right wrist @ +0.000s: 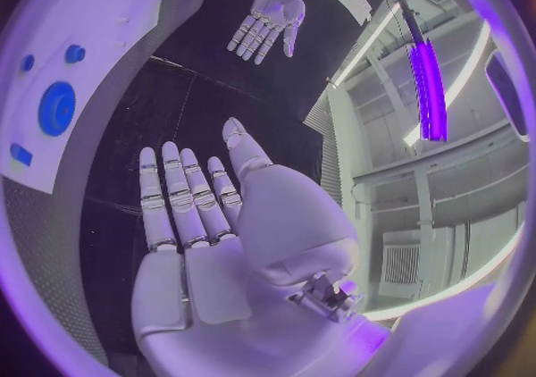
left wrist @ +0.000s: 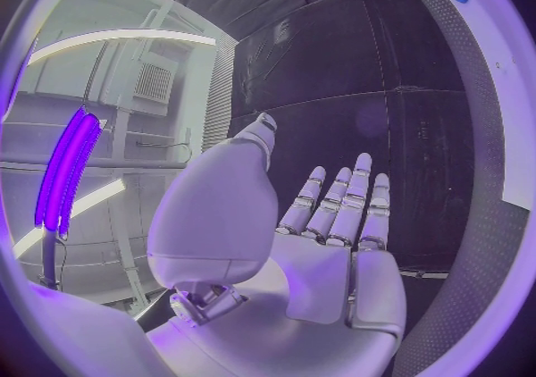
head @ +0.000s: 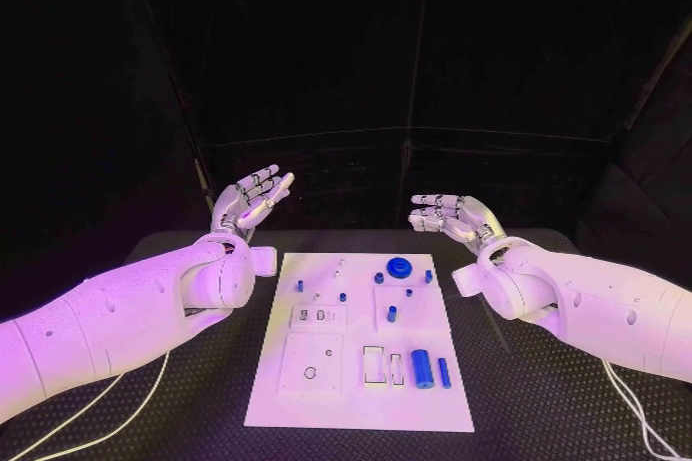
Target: Assemble the parts on the task board
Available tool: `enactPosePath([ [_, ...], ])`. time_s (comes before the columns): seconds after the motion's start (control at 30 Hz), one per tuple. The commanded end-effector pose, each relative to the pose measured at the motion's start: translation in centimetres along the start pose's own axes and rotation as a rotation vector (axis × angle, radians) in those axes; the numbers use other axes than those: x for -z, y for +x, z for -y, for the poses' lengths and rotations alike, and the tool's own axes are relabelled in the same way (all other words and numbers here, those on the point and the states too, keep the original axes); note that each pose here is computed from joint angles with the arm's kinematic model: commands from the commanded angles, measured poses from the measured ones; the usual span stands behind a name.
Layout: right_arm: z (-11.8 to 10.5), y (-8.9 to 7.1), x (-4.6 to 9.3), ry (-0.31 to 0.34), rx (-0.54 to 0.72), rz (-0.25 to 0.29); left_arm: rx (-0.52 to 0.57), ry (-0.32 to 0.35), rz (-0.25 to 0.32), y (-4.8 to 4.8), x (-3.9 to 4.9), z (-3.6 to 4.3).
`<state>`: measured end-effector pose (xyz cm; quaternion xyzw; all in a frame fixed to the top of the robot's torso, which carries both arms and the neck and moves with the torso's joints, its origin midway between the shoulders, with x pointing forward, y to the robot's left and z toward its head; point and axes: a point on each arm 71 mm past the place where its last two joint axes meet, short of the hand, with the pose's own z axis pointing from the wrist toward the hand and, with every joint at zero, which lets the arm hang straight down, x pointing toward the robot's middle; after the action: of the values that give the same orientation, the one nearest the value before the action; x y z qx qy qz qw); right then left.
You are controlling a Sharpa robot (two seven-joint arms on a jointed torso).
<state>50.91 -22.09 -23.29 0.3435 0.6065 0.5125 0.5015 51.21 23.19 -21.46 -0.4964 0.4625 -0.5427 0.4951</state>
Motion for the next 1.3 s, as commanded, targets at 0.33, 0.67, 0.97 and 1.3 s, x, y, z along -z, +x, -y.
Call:
enactPosePath([
  [0.33, -3.0, 0.2, -1.2, -0.103, 0.513, -0.139, 0.038, 0.044, -0.131, 0.58, 1.65, 1.55],
  [0.67, -6.1, 1.2, -1.9, -0.156, 0.877, -0.215, 0.067, 0.038, -0.267, 2.1, 4.17, 3.0],
  [0.97, -7.4, 3.9, -1.8, -0.238, 1.203, -0.275, 0.087, 0.028, -0.311, 2.87, 5.04, 3.41],
  [1.3, -7.8, 5.3, -1.9, -0.276, 1.343, -0.306, 0.091, 0.023, -0.318, 2.94, 5.02, 3.34],
])
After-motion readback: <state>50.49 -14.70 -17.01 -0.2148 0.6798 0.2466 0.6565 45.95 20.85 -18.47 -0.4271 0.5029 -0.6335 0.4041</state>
